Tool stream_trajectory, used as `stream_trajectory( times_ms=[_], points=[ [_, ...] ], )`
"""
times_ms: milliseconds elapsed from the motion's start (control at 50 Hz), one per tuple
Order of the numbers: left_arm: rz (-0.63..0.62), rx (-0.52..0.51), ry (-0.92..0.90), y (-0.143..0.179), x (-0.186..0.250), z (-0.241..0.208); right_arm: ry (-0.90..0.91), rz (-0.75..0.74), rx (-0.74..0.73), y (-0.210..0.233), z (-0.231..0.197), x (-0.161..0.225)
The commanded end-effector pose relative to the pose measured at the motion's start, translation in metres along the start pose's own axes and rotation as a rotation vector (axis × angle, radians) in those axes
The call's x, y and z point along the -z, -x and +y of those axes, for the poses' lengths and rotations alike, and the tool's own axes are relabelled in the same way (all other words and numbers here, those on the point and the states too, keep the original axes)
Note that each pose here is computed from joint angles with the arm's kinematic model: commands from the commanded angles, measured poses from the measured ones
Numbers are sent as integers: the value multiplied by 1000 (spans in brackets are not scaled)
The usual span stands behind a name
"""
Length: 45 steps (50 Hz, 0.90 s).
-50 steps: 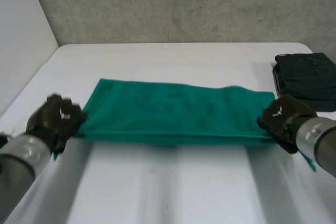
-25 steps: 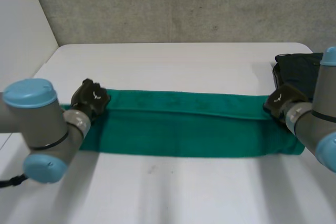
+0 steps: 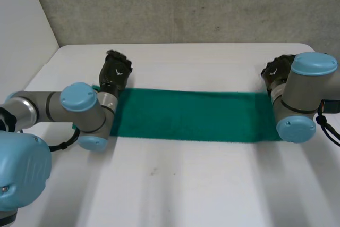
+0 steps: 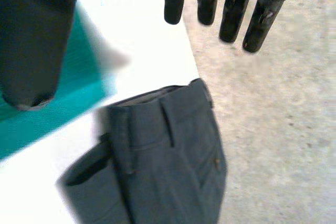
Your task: Fold the laundry.
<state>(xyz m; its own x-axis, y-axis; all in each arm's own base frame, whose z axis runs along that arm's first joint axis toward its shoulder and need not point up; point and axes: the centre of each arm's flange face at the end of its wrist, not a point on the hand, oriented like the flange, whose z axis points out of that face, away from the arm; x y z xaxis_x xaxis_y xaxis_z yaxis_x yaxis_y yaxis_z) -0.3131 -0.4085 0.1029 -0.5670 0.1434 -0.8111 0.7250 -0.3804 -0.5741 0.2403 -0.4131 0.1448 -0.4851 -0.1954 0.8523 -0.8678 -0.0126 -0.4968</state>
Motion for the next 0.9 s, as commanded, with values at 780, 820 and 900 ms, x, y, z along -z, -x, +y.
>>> stream_trajectory(
  times_ms=[780, 820, 900],
  points=[
    [117, 666, 93, 57, 130, -55, 77, -246, -509, 2, 76, 79],
    [120, 666, 93, 56, 130, -56, 72, -249, -509, 3, 77, 77],
    [124, 666, 96, 55, 132, -56, 55, -219, -500, -4, 78, 74]
  ],
)
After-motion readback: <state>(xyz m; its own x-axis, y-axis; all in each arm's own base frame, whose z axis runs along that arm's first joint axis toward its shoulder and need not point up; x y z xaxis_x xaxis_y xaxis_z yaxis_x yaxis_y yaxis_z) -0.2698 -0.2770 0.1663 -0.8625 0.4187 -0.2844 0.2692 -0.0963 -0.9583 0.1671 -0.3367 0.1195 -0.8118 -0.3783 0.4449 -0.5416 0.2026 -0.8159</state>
